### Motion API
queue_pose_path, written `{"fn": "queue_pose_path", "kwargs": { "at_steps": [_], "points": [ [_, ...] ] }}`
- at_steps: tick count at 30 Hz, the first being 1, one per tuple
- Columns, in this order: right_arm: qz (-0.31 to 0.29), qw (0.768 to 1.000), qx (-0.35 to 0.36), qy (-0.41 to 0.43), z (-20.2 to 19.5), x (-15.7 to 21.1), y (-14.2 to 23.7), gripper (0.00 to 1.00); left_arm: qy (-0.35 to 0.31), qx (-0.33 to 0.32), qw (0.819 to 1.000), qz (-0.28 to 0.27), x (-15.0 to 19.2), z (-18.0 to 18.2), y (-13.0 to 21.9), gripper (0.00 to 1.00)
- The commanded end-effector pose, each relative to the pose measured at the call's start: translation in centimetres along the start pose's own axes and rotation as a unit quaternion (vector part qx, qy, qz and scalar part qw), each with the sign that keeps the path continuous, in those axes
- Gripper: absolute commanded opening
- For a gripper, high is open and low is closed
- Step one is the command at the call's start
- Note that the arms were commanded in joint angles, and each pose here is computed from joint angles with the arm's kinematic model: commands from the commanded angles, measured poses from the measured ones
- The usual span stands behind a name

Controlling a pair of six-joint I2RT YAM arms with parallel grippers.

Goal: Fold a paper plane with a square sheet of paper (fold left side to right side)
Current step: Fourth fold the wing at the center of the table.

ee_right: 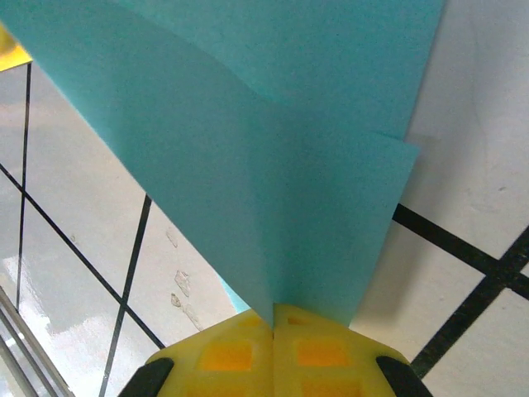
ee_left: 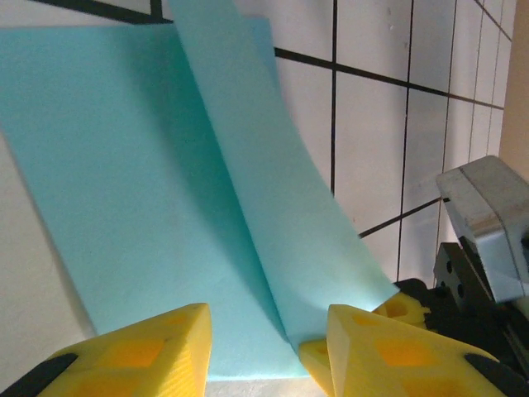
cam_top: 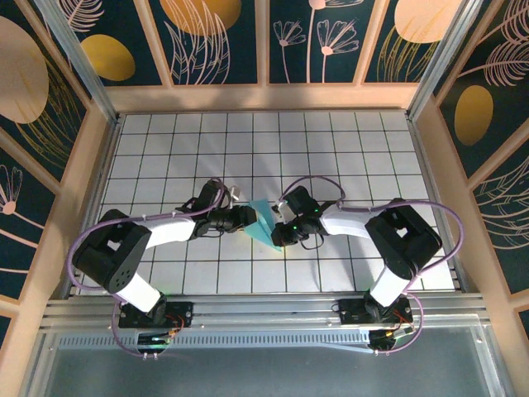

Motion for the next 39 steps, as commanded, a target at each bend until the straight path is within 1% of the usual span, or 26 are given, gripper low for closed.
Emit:
{"fn": "queue_pose_path", "kwargs": {
  "at_steps": [1, 4, 15, 21, 23, 32, 39],
  "points": [
    [0.003, 1.0, -0.012, 0.002, -0.1, 0.2, -0.2, 0.0, -0.007, 0.019, 1.0, -0.006, -0.7, -1.5, -0.4, 0.42],
    [0.004, 1.0, -0.011, 0.001, -0.2, 0.2, -0.2, 0.0, -0.007, 0.017, 1.0, -0.006, -0.9, -1.6, -0.7, 0.44],
    [0.005, 1.0, -0.016, -0.001, -0.2, 0.3, -0.3, 0.0, -0.001, 0.005, 1.0, -0.005, -1.5, -1.0, -2.1, 0.47],
    [0.011, 1.0, -0.017, -0.003, -0.3, 0.5, -0.5, 0.0, 0.0, 0.001, 1.0, -0.013, -1.9, -1.0, -2.2, 0.49],
    [0.012, 1.0, -0.017, -0.003, -0.3, 0.5, -0.5, 0.0, 0.006, -0.009, 1.0, -0.008, -1.8, -0.1, -2.8, 0.49],
    [0.02, 0.999, -0.031, -0.009, -0.2, 0.7, -0.8, 0.0, 0.005, -0.017, 1.0, -0.009, -2.1, 0.1, -3.1, 0.49],
    [0.023, 0.999, -0.031, -0.011, -0.4, 0.6, -0.8, 0.0, 0.005, -0.04, 0.999, -0.013, -2.4, 0.8, -3.3, 0.5]
  ]
}}
Point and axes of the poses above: each hand's point on the last joint's axis, 136 mm out from that joint toward the fingers, its own y axis back along the fingers, its own z axis along the line the jaws close on, x = y × z, the point moved 1 cm from there along y, back along the fingers, and after that the axes turned 13 degrees about y, right-handed, at the moved point
